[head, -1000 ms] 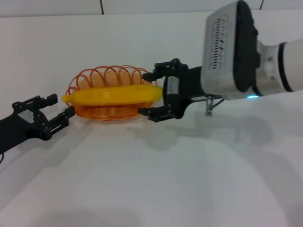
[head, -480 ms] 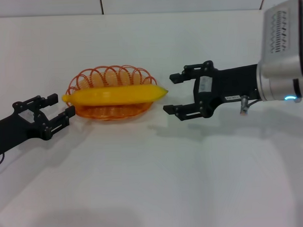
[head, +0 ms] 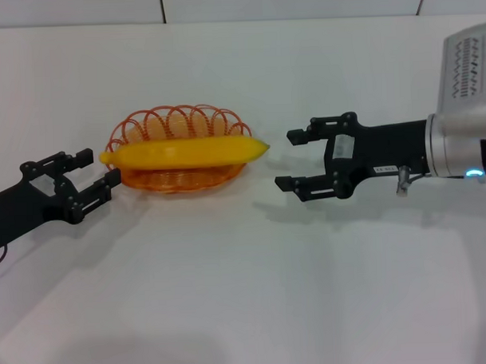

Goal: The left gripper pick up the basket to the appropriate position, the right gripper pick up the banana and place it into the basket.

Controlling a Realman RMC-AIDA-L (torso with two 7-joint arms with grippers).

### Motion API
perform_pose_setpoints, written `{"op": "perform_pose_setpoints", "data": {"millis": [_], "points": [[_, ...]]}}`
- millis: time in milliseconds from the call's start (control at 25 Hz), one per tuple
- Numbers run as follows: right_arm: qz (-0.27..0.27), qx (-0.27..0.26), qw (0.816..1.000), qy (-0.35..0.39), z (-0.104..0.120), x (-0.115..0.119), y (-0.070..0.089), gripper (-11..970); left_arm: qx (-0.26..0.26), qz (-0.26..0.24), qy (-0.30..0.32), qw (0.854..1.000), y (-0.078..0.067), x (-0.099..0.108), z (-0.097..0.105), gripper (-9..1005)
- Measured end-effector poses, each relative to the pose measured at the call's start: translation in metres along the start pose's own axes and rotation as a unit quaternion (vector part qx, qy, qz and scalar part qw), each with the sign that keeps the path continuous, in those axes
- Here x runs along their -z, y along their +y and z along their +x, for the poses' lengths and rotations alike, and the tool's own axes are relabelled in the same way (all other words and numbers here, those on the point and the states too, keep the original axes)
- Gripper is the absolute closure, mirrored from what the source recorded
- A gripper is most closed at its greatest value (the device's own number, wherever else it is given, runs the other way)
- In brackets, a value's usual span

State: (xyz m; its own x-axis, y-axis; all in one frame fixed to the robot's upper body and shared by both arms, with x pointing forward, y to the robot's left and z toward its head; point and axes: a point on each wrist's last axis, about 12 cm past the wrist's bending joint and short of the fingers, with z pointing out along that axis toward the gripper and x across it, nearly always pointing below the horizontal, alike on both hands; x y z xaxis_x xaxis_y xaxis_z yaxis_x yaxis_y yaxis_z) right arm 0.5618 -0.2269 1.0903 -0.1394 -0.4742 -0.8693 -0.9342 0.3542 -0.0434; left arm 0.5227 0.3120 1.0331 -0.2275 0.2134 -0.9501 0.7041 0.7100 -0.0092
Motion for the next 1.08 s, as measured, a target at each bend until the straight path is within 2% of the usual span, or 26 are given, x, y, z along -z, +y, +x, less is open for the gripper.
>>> {"op": "perform_pose_setpoints", "data": {"millis": [440,1080], "points": [[-0.009,-0.014,1.0,-0.019,0.009,0.0,0.004,196,0.001,0.0,-0.001,1.0,0.0,0.0,0.0,416],[-0.011,-0.022,0.999,-0.023,0.012,-0.004,0.003,196,-0.005,0.002,-0.003,1.0,-0.002,-0.002,0.0,416]]}}
